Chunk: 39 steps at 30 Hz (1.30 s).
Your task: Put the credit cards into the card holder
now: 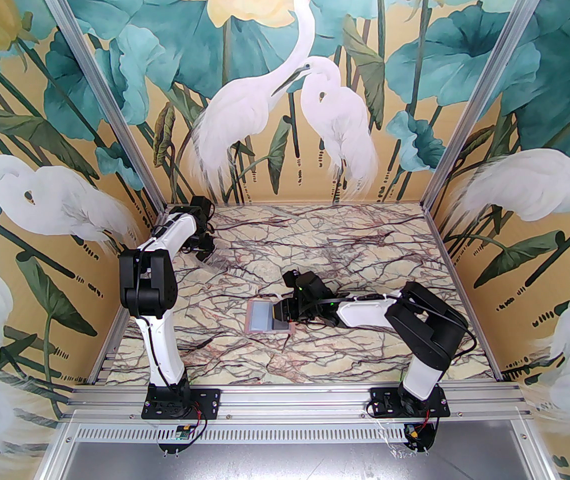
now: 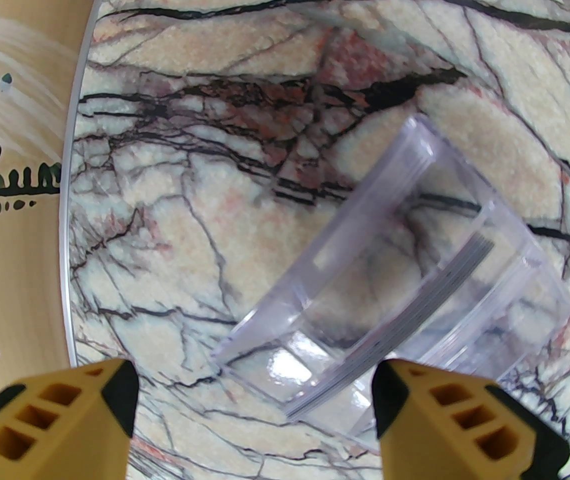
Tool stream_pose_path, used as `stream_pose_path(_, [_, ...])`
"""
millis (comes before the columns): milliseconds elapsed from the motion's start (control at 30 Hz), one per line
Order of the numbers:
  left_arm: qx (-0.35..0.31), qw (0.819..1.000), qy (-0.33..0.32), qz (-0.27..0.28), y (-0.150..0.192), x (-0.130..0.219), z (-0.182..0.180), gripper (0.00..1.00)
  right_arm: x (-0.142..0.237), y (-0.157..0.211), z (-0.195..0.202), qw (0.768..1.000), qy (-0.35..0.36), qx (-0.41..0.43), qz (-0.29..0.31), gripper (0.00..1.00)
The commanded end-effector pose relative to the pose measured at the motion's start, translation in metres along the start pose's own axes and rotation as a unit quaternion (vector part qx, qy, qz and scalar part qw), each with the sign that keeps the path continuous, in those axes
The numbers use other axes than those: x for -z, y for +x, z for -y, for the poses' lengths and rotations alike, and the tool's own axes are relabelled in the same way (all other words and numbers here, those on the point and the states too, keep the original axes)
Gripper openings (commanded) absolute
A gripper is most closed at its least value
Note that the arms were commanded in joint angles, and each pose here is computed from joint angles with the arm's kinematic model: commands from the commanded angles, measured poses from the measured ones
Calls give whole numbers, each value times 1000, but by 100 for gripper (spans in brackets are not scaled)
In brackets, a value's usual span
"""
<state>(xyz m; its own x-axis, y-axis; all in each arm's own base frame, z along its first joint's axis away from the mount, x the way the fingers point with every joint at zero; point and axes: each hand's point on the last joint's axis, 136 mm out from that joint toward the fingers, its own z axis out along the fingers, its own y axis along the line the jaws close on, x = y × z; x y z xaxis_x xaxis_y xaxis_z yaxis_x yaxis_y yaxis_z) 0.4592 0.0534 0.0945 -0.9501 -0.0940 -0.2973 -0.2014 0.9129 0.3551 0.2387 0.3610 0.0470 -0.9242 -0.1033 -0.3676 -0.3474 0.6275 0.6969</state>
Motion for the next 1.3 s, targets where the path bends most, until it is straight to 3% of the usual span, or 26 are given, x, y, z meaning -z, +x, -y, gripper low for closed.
stream_pose_path(0, [11, 1000, -12, 23, -12, 17, -11, 82, -4, 2, -3, 1000, -5, 8, -10, 30])
stream_pose_path(267, [17, 999, -15, 27, -13, 20, -14, 82, -6, 2, -3, 1000, -6, 9, -12, 30])
stream_pose_path(533, [-20, 998, 60, 7, -4, 18, 18, 82, -7, 2, -3, 1000, -4, 7, -14, 30])
stream_pose_path(1267, [-23, 993, 110, -43, 15, -8, 48, 83, -7, 3, -2, 1000, -4, 7, -17, 30])
